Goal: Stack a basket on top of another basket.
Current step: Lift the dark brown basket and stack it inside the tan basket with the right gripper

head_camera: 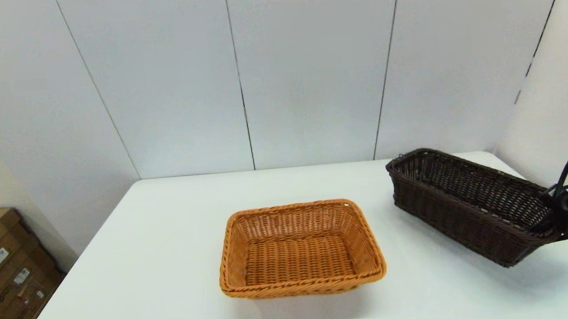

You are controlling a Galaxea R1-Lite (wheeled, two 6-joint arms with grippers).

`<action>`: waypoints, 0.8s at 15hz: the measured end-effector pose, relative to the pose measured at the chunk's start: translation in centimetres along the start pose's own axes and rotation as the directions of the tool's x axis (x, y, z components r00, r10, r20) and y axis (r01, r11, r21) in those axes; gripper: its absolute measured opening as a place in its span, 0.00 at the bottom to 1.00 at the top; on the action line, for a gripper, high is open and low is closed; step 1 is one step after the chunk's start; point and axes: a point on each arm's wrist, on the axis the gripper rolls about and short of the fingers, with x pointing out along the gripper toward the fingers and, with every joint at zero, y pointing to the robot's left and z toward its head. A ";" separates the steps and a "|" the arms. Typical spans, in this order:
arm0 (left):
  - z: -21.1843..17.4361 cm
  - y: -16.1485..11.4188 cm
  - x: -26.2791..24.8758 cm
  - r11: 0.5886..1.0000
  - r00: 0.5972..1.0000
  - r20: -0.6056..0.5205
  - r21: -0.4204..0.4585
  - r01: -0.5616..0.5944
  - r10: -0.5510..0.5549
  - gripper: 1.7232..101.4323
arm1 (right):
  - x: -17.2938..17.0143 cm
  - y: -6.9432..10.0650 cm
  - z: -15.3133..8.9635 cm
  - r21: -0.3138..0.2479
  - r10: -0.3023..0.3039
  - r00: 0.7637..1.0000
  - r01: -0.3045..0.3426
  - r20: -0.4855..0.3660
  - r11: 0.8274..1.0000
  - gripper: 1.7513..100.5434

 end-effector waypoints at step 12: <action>0.0 0.0 0.0 1.000 1.000 0.000 0.000 0.000 0.000 0.96 | -6.2 2.4 -5.2 -0.277 0.174 0.984 -0.180 -0.045 0.944 0.13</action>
